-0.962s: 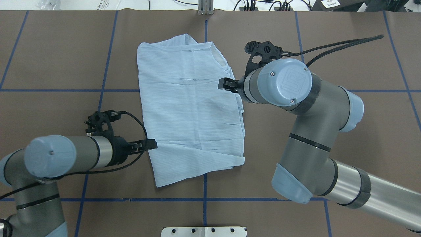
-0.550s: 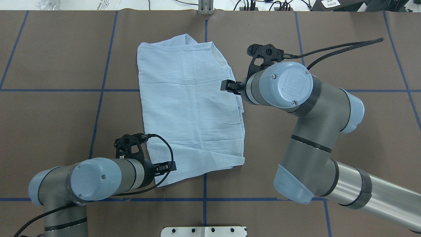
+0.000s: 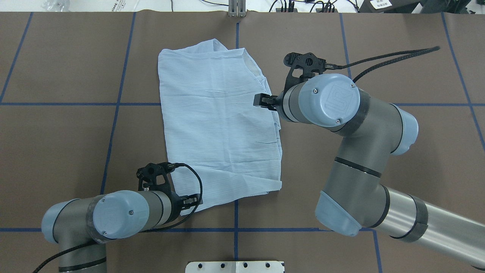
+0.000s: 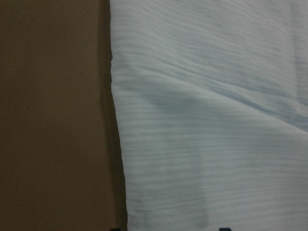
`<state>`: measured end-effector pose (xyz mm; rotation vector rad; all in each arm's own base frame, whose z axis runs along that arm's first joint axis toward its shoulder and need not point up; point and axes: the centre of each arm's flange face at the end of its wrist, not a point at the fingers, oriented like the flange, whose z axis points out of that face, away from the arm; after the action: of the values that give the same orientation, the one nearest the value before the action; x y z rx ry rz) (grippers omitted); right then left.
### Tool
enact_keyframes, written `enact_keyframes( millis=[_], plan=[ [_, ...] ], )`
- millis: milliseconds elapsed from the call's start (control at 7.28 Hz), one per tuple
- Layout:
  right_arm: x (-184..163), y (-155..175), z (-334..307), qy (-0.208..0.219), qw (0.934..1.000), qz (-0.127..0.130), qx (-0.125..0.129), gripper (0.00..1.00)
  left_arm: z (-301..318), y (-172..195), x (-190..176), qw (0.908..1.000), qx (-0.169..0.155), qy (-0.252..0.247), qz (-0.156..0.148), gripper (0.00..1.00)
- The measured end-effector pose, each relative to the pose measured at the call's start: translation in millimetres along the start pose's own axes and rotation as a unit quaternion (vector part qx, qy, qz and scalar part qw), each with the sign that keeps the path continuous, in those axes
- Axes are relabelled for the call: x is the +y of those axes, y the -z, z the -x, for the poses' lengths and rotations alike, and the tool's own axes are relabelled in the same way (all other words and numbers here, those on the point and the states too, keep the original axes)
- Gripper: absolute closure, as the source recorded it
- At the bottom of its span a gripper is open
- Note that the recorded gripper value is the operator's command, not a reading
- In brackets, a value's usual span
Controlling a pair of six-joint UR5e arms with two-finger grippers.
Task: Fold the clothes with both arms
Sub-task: 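Move the right gripper down to the shirt's other near corner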
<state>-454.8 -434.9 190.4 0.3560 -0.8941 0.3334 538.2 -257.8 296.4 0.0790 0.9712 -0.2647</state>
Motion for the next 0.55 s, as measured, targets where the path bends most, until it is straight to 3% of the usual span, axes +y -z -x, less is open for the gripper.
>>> enact_keyframes(
  millis=[412,550],
  plan=[
    [1.4,-0.7,-0.3,0.001,1.0000,0.001,0.001,0.00,1.3,-4.0,0.7,1.0000,-0.004,0.000,0.000,0.68],
    [1.8,-0.8,-0.3,0.001,1.0000,0.001,0.001,0.00,1.3,-4.5,1.0,1.0000,-0.004,0.000,0.001,0.90]
  ],
)
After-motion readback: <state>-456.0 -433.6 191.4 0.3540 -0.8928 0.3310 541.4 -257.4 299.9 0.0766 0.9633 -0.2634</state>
